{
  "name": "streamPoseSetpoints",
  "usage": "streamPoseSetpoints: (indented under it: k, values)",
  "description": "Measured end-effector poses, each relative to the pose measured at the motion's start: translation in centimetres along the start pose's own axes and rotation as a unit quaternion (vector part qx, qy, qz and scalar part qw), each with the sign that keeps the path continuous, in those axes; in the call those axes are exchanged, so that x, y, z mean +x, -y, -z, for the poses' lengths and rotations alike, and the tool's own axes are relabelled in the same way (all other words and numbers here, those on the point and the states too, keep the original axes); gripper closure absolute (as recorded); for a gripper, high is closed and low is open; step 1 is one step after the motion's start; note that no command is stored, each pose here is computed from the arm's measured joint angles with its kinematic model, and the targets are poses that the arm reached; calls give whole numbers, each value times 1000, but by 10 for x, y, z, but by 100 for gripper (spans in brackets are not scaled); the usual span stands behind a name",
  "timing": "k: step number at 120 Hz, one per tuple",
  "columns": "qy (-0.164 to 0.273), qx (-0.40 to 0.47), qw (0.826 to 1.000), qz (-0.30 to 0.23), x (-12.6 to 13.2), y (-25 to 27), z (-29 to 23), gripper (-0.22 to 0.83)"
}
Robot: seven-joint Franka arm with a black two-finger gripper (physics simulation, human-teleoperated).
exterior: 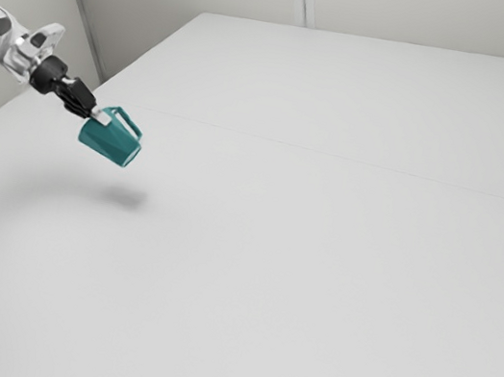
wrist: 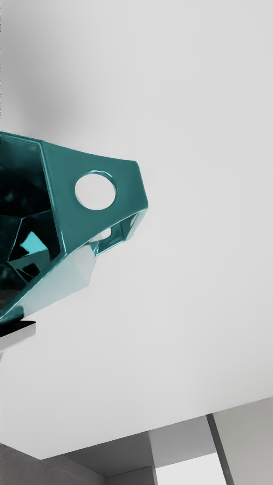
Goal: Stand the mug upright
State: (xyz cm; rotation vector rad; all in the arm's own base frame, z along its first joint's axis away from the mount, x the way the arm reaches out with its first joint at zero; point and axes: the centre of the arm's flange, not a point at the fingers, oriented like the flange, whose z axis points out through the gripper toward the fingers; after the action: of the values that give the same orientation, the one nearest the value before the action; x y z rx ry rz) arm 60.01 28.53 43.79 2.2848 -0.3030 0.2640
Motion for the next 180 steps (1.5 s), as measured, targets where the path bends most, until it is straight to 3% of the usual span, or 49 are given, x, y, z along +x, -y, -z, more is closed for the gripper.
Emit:
streamPoseSetpoints:
  k: [18, 28, 44, 57, 78, 103, 180]
  values:
    - [53, 84, 995, -16, 24, -50, -21, 79]
    - [76, 130, 988, -14, 24, -71, -43, 79]
    - [118, 222, 967, -30, 41, -101, -80, 79]
    - [132, 276, 952, -33, 37, -115, -113, 79]
    - [135, 350, 926, -45, 32, -141, -150, 79]
    - [124, 389, 912, -31, 3, -151, -190, 79]
    - [90, 416, 903, 65, -9, -116, -236, 77]
